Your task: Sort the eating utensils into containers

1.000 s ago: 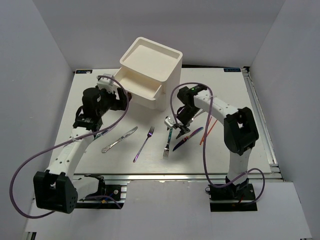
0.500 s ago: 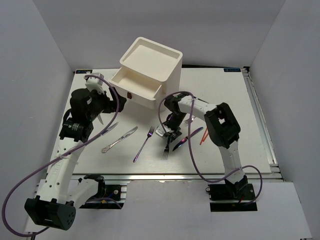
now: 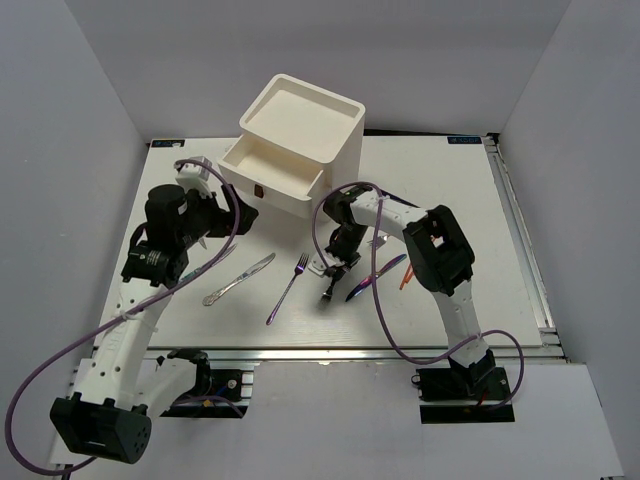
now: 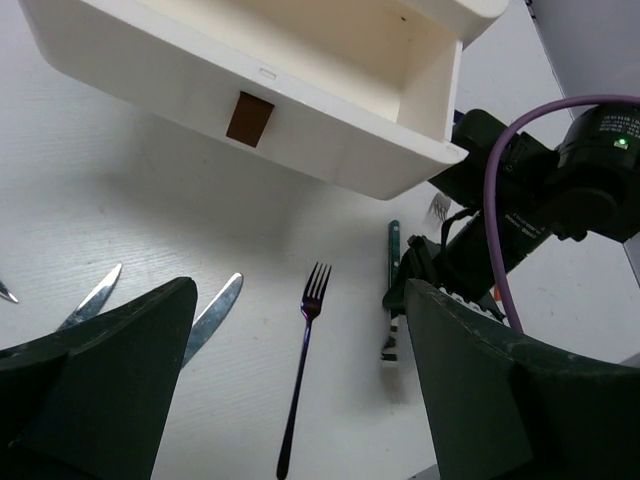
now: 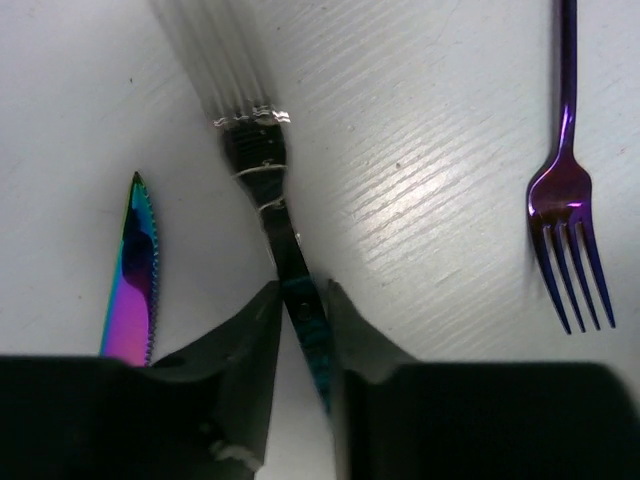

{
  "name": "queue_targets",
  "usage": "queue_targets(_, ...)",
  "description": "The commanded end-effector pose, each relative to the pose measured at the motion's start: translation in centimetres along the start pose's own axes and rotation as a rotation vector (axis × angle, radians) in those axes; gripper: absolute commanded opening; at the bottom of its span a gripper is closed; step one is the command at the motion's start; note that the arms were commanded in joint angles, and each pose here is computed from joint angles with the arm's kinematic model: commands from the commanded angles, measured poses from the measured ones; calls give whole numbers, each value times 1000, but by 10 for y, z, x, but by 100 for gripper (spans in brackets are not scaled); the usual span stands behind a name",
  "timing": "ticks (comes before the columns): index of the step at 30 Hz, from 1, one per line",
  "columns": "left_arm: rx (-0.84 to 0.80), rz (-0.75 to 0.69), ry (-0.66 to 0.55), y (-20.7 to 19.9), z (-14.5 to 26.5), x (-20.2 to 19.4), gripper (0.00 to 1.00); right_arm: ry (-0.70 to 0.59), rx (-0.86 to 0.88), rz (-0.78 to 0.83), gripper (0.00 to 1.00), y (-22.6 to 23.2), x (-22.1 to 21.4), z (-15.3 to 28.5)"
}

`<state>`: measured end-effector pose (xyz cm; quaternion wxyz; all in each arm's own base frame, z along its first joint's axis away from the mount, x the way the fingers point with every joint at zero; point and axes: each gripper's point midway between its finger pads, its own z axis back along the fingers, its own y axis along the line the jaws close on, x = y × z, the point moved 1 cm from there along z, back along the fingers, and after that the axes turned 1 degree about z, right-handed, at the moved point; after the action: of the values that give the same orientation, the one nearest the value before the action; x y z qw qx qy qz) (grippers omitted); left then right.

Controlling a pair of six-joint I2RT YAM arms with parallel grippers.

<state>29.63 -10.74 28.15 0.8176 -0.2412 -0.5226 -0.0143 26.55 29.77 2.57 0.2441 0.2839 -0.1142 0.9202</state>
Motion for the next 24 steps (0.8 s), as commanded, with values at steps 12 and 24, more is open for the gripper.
queue_targets(12,-65,117,98,-6,0,-42,96,54,-126,-5,0,-22,0,29)
queue_targets(24,-65,174,86,-2,-6,-55,96,-227,-368,-113,0,-53,118,138)
